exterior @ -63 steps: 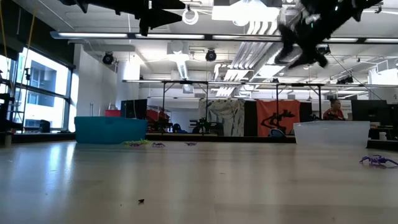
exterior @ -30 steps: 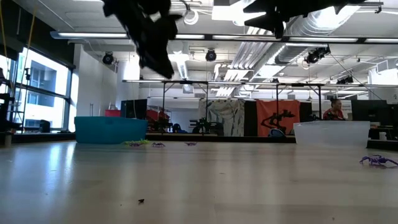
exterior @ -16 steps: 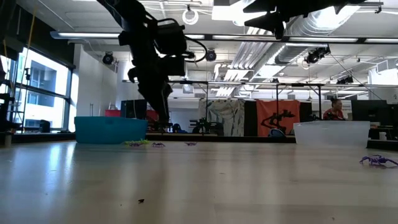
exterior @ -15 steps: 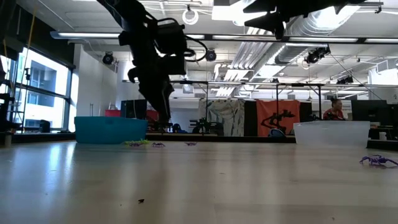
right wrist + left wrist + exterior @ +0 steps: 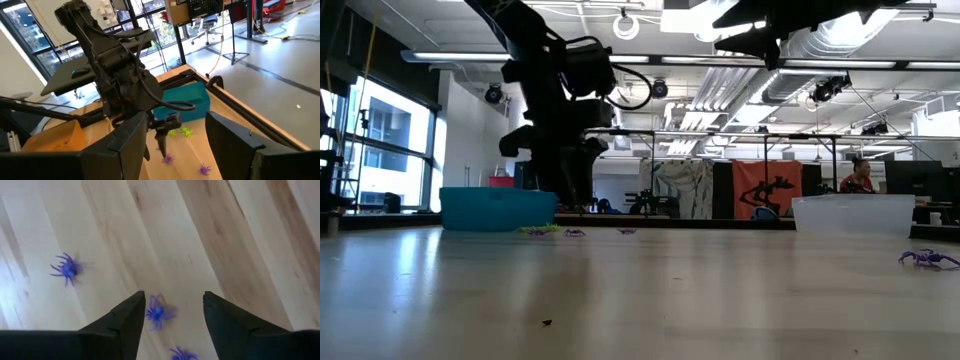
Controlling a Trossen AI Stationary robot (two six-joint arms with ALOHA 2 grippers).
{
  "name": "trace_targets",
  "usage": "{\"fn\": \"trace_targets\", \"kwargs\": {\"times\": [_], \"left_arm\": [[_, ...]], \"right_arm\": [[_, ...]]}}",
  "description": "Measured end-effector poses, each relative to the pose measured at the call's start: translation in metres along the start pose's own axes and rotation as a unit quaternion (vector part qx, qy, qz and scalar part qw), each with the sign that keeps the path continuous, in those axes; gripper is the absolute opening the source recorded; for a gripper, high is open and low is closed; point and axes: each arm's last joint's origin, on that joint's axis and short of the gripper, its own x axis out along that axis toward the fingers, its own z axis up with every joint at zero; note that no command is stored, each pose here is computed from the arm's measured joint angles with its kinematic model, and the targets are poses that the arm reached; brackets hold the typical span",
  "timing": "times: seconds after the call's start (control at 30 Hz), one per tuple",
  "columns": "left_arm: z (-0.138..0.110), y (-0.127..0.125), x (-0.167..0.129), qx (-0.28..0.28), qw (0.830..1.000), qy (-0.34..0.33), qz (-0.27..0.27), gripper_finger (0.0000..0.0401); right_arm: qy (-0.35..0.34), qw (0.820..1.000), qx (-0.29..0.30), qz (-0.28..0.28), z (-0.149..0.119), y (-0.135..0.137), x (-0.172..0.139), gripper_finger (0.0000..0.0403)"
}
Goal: Sort Halloween decoration
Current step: Put the purple spider toy into the transparent bin
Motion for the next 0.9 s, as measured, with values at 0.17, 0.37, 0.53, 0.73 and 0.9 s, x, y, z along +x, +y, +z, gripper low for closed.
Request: {"fn": "trace_targets", "kwargs": {"times": [0.17,0.37,0.53,0.73,0.9], "left_arm": [[-0.002,0.003,0.005,-0.030,1.000,0.002,0.006,0.0201],[-0.012,0.009,0.025,-0.096,0.995,0.031,-0.004,0.0200],[-0.013,0.010,0.037,-0.121,0.992,0.042,0.006,0.0198],[-0.016,0.010,0.045,-0.142,0.988,0.055,-0.007,0.0172],[-0.016,0.009,0.043,-0.143,0.988,0.053,-0.008,0.0067]], "right_arm": [[0.002,1.000,0.008,-0.001,0.000,0.000,0.000,0.0199],[0.005,1.000,0.028,-0.001,-0.001,0.000,0.000,0.0199],[0.010,0.999,0.030,-0.009,-0.002,-0.001,0.000,0.0199],[0.014,0.998,0.054,-0.024,-0.004,-0.002,0.000,0.0199],[0.018,0.998,0.052,-0.020,-0.005,0.001,0.000,0.0199]]}}
